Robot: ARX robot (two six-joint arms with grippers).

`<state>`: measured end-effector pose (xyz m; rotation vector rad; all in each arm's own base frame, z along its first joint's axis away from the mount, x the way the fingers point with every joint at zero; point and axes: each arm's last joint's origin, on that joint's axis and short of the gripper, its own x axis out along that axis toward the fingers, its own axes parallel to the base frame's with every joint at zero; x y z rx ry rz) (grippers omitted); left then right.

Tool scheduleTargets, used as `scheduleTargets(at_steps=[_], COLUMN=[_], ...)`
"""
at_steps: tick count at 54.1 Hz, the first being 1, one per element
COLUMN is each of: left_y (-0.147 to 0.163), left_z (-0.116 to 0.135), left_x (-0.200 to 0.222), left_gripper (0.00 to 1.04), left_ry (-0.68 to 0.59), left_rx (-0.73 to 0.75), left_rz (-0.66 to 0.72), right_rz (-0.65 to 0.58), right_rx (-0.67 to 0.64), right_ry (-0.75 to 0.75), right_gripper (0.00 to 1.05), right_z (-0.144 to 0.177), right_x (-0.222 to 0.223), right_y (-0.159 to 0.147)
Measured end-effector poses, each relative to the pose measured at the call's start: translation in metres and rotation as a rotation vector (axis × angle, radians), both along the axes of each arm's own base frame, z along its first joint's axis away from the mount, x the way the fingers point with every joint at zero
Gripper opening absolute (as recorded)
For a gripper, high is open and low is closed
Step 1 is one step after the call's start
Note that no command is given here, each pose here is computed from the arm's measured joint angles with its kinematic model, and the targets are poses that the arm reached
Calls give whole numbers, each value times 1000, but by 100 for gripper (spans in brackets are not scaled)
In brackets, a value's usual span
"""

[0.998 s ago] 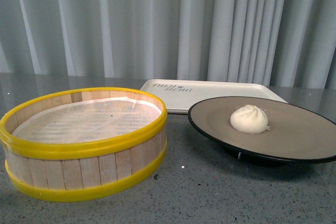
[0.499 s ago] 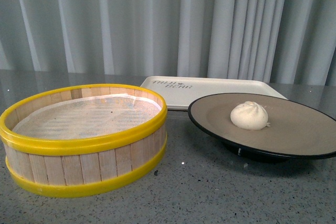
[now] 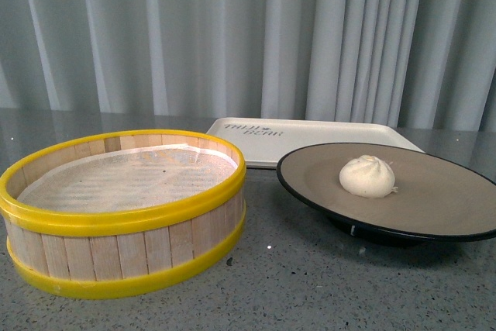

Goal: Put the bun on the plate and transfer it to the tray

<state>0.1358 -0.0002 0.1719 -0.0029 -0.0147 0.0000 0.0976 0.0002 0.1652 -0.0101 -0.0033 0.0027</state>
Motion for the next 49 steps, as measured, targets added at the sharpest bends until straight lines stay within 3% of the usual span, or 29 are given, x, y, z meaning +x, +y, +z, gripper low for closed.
scheduleTargets(at_steps=[49], left_y=[0], left_z=[4], left_x=[-27], left_gripper=[4], left_ry=[-15], left_rx=[0], left_rz=[-1], right_rz=[0], right_rx=[0], right_ry=[0], right_gripper=[96], right_z=[0], right_x=[0], right_y=[0])
